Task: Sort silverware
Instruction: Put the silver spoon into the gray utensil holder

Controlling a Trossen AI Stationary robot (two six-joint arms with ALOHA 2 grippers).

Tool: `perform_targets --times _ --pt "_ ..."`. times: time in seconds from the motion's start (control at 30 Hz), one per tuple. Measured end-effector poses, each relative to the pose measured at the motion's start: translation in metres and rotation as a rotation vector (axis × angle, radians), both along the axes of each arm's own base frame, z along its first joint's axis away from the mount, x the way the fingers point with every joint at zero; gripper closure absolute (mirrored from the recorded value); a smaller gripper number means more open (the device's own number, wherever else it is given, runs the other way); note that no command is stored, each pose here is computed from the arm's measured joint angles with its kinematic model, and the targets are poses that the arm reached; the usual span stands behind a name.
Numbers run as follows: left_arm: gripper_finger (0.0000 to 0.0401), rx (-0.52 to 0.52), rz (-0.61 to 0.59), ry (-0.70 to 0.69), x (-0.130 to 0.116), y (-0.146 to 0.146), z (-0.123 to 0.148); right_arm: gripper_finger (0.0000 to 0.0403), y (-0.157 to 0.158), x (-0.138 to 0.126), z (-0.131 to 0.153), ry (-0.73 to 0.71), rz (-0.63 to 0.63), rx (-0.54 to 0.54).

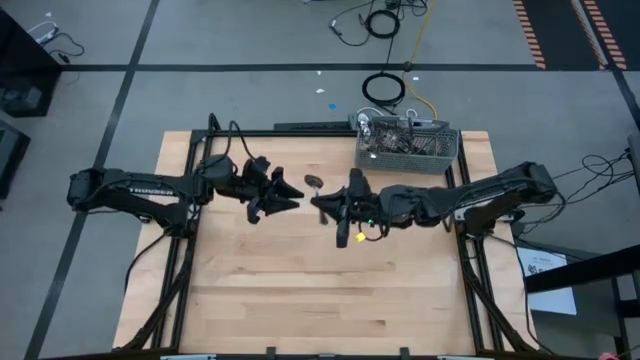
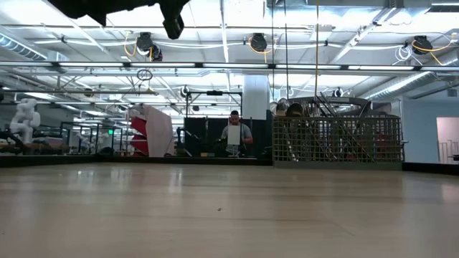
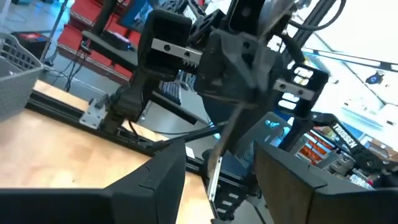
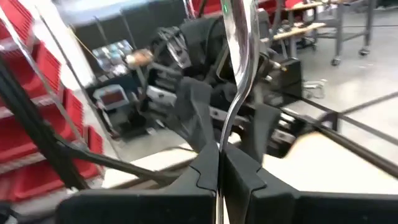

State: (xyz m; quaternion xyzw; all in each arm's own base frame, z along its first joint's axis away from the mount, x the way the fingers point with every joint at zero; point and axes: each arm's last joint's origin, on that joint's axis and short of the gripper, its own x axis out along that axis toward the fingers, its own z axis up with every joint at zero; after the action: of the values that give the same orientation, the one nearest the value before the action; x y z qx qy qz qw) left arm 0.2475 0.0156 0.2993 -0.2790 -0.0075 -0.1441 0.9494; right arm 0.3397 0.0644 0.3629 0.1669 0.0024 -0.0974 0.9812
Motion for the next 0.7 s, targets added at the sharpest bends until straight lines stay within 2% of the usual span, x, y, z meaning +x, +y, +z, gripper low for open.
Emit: perform_targets --times 0.17,0.47,0.7 --pt "0.0205 -0.032 -0.016 0.013 -0.003 0.018 0.0 0.0402 -0.014 -0.024 0.017 0.041 -0.032 -0.047" --pt "0.0205 -0.055 0.088 0.071 -0.009 0.047 -0.006 0.0403 -0.047 -0.067 0.035 0.16 -0.106 -0.106" --pt "0.0205 -0.065 0.193 0.139 -0.011 0.059 -0.013 0.0403 -0.067 -0.093 0.035 0.286 -0.168 -0.125"
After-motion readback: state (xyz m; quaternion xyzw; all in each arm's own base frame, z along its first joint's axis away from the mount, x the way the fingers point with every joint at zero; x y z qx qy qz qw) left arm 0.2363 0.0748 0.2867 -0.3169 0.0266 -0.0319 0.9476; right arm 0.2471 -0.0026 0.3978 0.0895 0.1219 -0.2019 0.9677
